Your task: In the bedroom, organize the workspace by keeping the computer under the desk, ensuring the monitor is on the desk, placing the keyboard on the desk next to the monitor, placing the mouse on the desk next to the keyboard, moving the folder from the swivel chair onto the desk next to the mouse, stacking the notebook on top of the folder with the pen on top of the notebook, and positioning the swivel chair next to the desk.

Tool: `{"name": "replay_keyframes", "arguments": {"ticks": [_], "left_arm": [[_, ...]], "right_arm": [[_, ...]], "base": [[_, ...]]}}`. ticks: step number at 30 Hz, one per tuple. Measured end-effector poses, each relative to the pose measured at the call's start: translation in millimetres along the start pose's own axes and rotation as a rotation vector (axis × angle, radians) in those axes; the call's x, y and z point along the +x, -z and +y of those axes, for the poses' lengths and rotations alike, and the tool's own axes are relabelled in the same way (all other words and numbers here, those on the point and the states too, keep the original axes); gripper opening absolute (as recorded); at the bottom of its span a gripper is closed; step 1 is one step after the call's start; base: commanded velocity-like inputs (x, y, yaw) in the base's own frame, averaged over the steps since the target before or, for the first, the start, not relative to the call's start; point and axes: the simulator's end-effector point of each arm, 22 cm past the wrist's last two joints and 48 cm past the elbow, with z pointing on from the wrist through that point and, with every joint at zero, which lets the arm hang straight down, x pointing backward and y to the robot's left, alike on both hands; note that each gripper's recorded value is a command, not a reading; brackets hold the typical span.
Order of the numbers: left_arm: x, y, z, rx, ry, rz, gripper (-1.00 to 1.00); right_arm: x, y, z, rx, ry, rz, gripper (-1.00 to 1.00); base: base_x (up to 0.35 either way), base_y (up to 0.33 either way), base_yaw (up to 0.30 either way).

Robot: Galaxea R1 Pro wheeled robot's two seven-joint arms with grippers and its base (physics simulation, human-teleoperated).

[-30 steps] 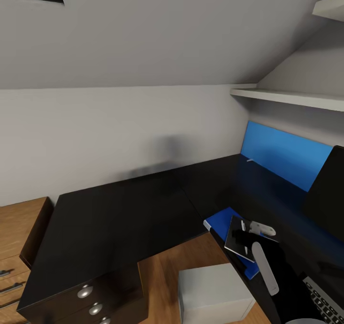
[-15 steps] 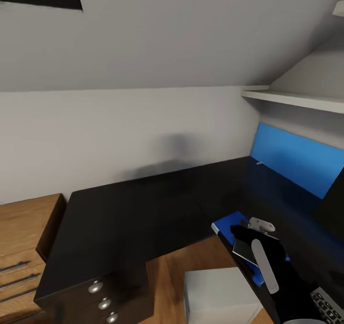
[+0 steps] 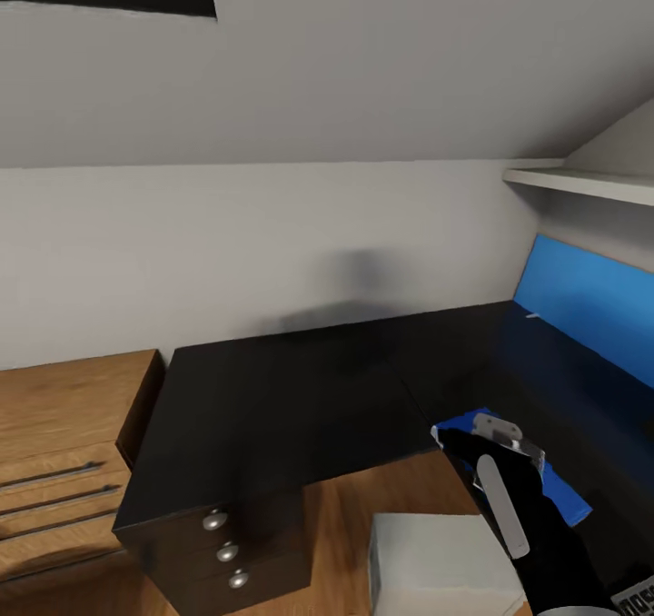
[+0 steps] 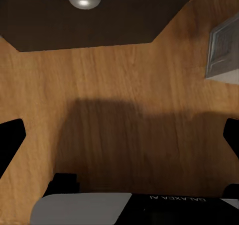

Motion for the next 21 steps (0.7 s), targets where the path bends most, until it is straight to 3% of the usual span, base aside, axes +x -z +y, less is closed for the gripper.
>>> {"name": "replay_keyframes", "arguments": {"ticks": [11,21], "left_arm": [[1,-0.2,0,-0.001,0.000,0.002,1.00],[1,-0.2,0,0.000,-0.001,0.002,1.00]], "right_arm": [[10,-3.7,3,-0.007,0.011,0.021,1.00],[21,-1.3,32,-0.051,0.084,0.029,1.00]], "base": [[-0.315,0.017,0.029],[-0.314,0.184,0.001]]}}
